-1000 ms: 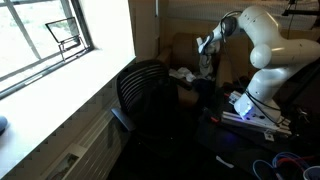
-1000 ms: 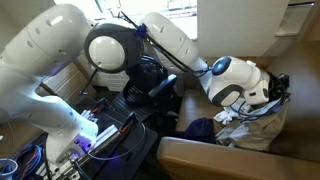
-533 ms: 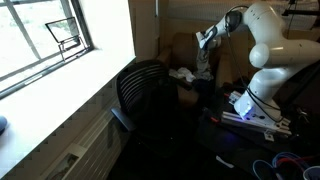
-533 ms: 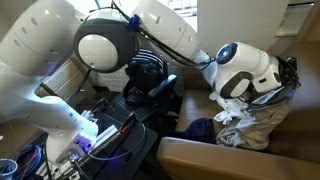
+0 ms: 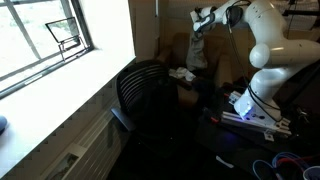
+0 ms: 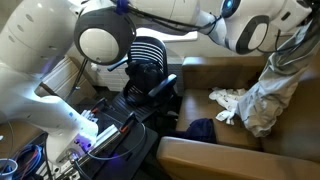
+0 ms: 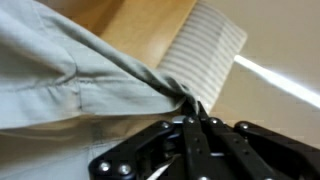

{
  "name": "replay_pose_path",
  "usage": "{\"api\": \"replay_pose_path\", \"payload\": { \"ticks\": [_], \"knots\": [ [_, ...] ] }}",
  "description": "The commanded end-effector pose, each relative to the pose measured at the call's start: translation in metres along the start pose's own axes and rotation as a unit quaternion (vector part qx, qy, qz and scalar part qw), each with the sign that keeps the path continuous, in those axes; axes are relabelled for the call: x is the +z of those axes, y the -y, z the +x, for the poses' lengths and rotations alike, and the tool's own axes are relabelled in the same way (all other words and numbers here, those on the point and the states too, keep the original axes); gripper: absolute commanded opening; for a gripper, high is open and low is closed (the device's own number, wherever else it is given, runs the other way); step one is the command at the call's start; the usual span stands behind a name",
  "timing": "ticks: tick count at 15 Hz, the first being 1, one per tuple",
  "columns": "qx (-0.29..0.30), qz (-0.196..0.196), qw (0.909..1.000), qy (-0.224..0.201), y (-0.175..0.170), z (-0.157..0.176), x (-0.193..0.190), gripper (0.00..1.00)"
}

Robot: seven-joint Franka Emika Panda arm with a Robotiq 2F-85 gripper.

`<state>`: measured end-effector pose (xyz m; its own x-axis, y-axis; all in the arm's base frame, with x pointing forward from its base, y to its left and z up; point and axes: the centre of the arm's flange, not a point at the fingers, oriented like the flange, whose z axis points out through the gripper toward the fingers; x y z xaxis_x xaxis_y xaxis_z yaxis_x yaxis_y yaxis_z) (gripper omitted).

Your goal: Unhang the dark blue clothing from the backrest of the black chair and place it on the right side of the sofa, remove the grey clothing from the sofa and hang it on the backrest of the black chair, remove the black backpack from the black chair and put it on the sofa

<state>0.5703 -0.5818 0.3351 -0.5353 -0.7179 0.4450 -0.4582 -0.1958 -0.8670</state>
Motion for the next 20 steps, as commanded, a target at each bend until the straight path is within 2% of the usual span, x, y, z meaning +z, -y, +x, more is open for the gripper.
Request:
{"api": "replay_pose_path", "payload": {
  "ticks": [1,2,3,4,6,8,10,12,14,17,20],
  "knots": [
    [-0.025,0.094,0.9949,0.027,0.091,-0.016,-0.042,0.01],
    [-0.025,0.124,0.9914,0.034,0.112,-0.029,-0.052,0.01],
    [-0.021,0.151,0.9873,0.043,0.116,-0.04,-0.051,0.01],
    [-0.028,0.109,0.9932,0.03,0.116,-0.029,-0.023,0.03],
    [-0.021,0.138,0.9894,0.04,0.143,-0.041,-0.03,0.03],
    [-0.019,0.139,0.9893,0.039,0.141,-0.039,-0.029,0.01],
    [-0.018,0.185,0.98,0.069,0.17,-0.049,-0.037,0.01],
    [-0.048,0.228,0.9667,0.106,0.23,-0.076,-0.069,0.01],
    [-0.08,0.272,0.9492,0.136,0.279,-0.101,-0.104,0.01],
    [-0.109,0.339,0.9154,0.188,0.357,-0.134,-0.174,0.01],
    [-0.127,0.389,0.8776,0.251,0.406,-0.163,-0.244,0.01]
  ]
}}
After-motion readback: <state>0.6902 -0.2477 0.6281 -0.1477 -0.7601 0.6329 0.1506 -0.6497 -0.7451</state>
